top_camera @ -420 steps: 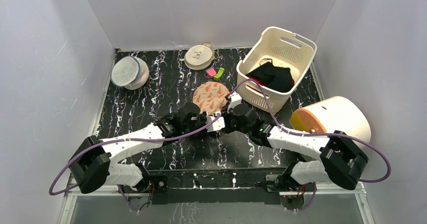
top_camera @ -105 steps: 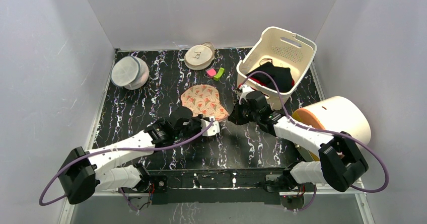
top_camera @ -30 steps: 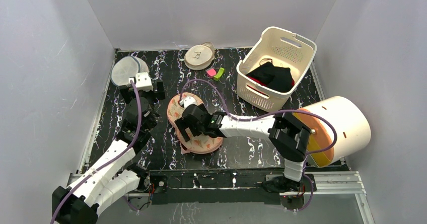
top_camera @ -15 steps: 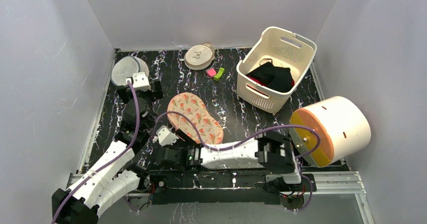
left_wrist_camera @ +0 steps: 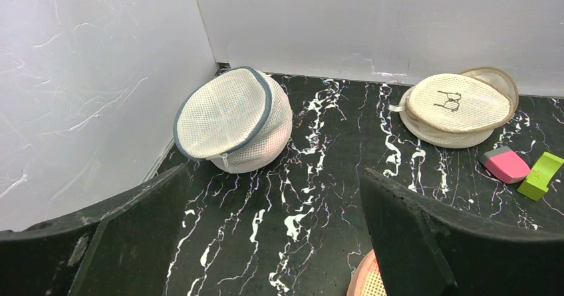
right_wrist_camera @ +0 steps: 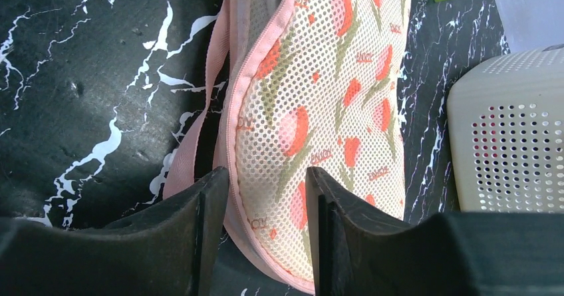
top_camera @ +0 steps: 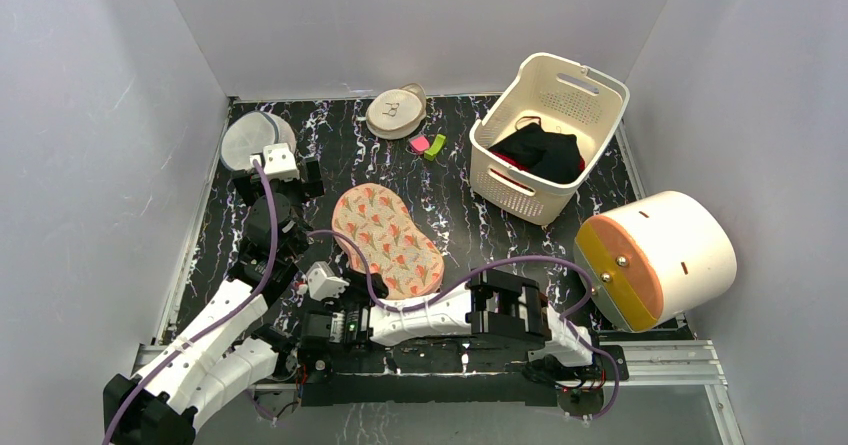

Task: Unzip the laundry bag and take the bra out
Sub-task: Open the laundry bag at the center of the board.

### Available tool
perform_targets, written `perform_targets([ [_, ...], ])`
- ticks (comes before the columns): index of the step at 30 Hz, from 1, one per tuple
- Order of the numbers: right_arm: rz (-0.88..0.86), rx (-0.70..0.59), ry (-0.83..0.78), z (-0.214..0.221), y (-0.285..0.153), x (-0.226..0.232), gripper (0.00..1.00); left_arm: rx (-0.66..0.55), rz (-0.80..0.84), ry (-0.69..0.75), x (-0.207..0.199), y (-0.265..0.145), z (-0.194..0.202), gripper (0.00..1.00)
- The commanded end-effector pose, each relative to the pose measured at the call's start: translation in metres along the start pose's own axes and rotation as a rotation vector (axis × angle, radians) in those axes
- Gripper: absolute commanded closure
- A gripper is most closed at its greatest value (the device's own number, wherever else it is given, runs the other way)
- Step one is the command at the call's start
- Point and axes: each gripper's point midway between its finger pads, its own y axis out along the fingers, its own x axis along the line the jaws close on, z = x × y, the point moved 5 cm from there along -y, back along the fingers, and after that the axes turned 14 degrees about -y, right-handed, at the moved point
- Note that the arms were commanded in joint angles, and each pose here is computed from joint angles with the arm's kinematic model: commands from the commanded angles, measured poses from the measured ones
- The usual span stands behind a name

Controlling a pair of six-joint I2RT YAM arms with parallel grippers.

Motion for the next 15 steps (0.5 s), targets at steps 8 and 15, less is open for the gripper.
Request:
perform_targets([
  [8, 0.039, -0.031, 0.096, -0.0091, 0.0003, -0.0094, 0.49, -0.023, -0.006, -0.031, 0.0009, -0.0001, -0.0056, 0.02],
  [15, 0.019, -0.039, 0.159, -0.0106, -0.0009, -0.0169, 0.79, -0.017, -0.004, -0.025, -0.0001, 0.0008, -0.0039, 0.01],
])
